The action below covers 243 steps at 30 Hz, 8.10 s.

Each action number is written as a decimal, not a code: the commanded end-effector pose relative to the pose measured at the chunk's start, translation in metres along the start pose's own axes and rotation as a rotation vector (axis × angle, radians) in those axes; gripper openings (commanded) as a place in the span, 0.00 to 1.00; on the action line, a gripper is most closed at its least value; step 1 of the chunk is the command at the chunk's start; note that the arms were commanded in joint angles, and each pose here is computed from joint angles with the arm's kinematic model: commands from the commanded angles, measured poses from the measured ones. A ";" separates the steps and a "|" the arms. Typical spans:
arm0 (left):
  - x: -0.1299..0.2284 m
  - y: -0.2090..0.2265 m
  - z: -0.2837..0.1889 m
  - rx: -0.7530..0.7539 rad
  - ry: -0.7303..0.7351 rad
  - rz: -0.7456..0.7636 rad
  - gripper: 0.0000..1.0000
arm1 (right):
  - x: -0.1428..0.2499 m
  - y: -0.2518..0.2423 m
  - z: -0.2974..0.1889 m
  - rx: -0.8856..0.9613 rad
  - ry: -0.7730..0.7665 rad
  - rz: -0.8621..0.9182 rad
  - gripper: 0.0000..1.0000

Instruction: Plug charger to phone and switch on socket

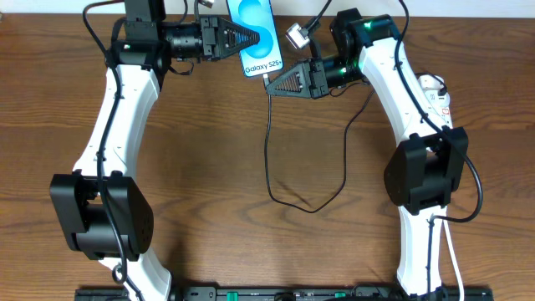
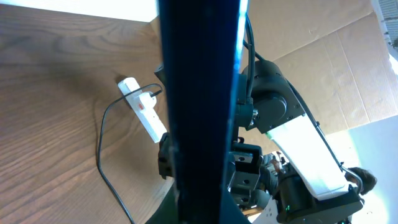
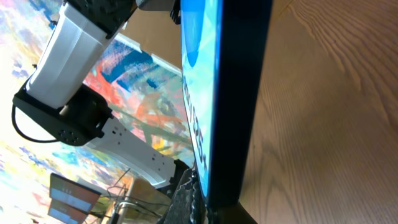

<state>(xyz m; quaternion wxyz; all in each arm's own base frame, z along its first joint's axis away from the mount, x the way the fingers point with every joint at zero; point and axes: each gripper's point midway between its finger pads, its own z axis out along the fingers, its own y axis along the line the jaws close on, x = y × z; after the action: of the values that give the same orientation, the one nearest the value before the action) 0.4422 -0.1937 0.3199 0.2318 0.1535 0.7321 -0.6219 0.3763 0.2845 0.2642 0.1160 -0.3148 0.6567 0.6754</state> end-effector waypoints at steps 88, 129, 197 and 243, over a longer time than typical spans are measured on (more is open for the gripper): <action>0.000 -0.021 -0.001 0.046 0.016 0.065 0.07 | -0.014 0.033 -0.004 -0.038 -0.036 -0.050 0.01; 0.006 -0.031 -0.002 0.108 0.050 0.069 0.07 | -0.022 0.020 -0.005 0.006 -0.021 -0.014 0.01; 0.009 -0.036 -0.003 0.140 0.068 0.068 0.07 | -0.007 0.002 0.006 0.115 0.058 0.013 0.01; 0.013 -0.039 -0.004 0.162 0.082 0.066 0.07 | -0.012 0.029 0.007 0.112 0.057 -0.046 0.01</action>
<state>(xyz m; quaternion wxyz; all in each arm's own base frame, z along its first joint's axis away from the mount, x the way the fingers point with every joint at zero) 0.4325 -0.1910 0.3254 0.2252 0.1792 0.7138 -0.6385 0.3762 0.2865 0.2705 0.1158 -0.3286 0.7119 0.6098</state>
